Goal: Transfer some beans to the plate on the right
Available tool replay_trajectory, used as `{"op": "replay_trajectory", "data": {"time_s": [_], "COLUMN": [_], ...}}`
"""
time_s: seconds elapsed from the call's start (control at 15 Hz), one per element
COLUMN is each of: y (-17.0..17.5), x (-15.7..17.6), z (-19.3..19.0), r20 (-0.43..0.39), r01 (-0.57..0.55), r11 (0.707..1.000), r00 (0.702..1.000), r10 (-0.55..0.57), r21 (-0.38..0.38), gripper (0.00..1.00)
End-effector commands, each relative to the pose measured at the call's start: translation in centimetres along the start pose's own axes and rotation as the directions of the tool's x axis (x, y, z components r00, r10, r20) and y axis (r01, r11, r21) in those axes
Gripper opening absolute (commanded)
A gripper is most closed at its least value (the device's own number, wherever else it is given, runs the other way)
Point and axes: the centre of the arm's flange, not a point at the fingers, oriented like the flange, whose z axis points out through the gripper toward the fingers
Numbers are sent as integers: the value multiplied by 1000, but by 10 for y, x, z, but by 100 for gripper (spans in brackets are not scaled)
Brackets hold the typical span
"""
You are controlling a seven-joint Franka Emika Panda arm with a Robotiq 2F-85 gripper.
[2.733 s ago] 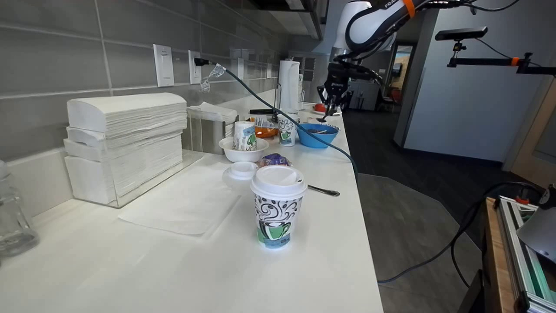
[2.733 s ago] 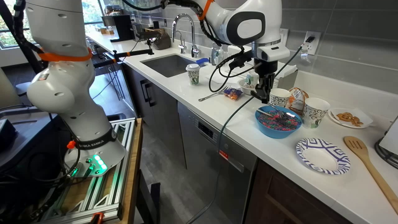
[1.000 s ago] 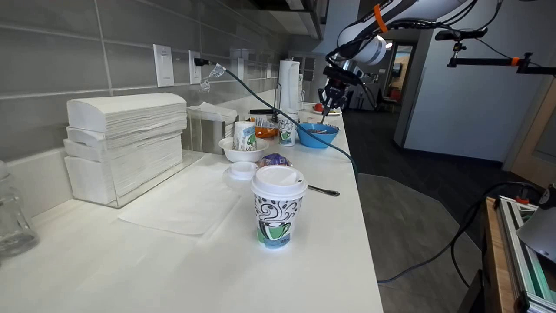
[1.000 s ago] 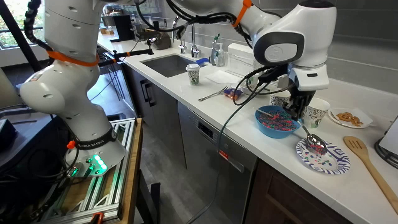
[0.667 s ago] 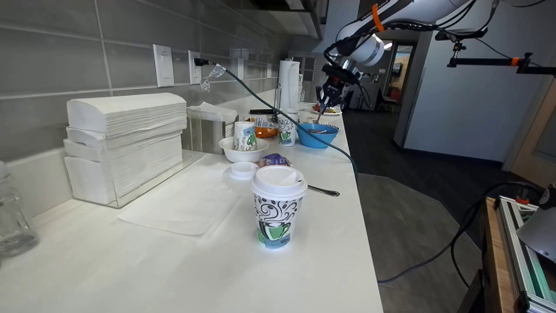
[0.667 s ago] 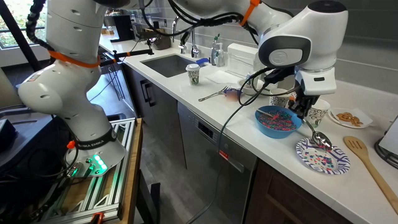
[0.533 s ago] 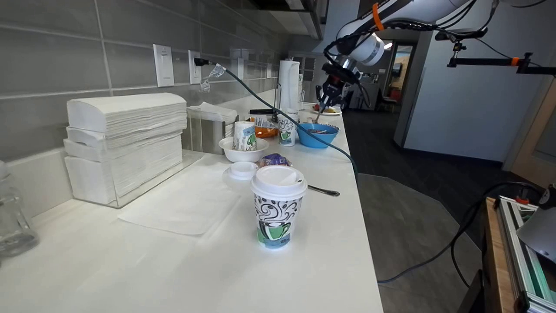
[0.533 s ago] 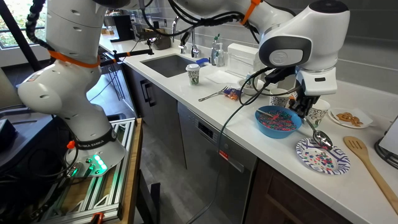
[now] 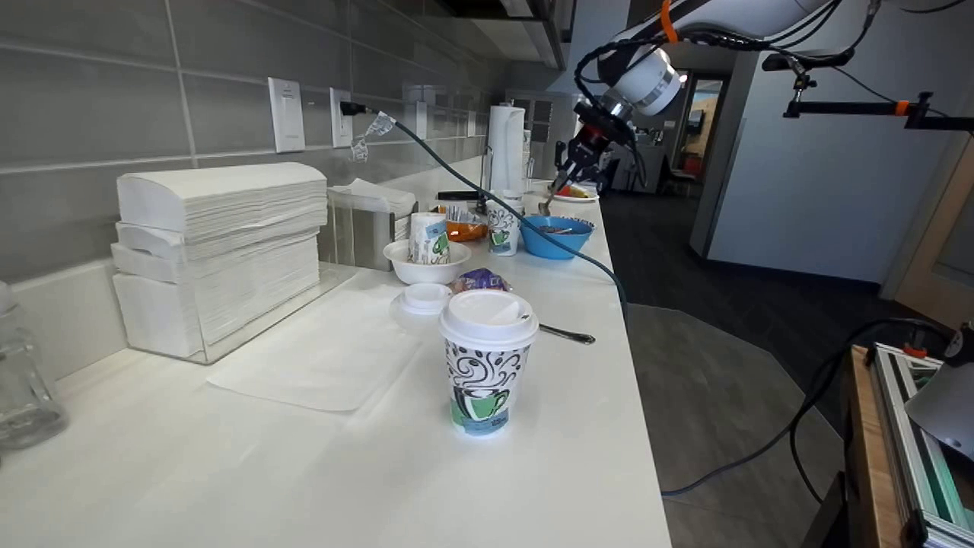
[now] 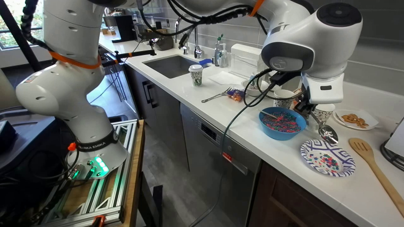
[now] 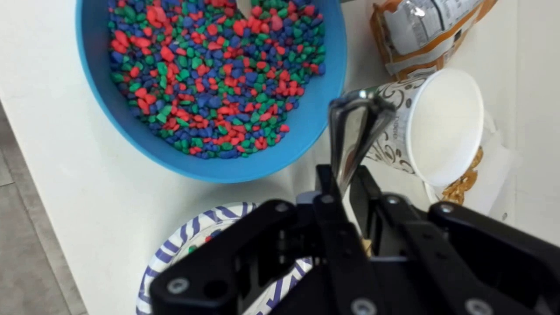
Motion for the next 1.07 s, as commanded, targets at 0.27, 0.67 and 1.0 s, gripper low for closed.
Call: {"op": "replay_trajectory", "data": {"time_s": [0.27,0.67,1.0], "y": [48,64,78], "x": [6,13,22], "z": [-22,-30,-35], "r20": [96,197,324], "r01": [-24,-84,-161], "r11": [991,967,946], "r00": [995,980,944], "r10": [12,37,64], "r21": [131,240,281], "gripper": [4,4,4]}}
